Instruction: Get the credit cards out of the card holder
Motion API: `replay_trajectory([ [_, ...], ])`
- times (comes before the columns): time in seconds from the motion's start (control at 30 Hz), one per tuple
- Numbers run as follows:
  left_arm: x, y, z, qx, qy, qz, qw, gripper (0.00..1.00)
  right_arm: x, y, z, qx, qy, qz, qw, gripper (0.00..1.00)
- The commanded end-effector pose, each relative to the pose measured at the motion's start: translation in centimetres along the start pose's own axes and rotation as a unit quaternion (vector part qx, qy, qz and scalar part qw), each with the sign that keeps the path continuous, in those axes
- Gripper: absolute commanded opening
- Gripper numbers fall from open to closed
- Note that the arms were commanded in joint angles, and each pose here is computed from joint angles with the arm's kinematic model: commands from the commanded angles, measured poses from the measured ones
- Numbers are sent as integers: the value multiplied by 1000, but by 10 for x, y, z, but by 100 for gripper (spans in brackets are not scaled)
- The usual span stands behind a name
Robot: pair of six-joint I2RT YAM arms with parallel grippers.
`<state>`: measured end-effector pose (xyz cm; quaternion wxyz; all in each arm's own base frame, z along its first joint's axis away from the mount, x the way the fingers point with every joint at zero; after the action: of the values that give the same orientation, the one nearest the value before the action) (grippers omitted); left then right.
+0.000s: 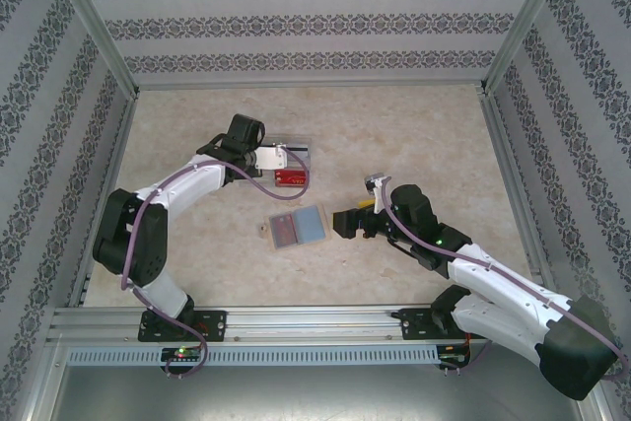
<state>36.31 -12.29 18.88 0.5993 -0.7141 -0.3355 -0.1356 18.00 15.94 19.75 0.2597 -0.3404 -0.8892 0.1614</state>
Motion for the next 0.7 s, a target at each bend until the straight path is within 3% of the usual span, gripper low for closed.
replay_trajectory([
  [0.0,12,4,3,7,-23,-2,1000,17,2,2,2,-2,-6,-5,1000,98],
  [0.3,28,22,3,27,-51,-17,998,23,2,2,2,-2,-6,-3,1000,98],
  [0.5,33,15,2,12,-69,-19,997,24,2,2,2,-1,-7,-4,1000,98],
  [0.67,43,-14,-1,-31,-106,-38,993,43,2,3,2,0,-7,-4,1000,98],
])
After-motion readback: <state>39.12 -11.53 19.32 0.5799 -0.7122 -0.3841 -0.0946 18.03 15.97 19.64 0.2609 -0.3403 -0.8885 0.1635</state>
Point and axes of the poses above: each hand's point on the last joint's axis, 136 mm out from that joint toward the fingers, its own y axis out along the fingers, its own x axis along the line the jaws close on, z = x × y, the point moved 9 cm from there along -y, back along the fingers, and after that the axes turned 12 degrees about -y, right-handed, at the moved point
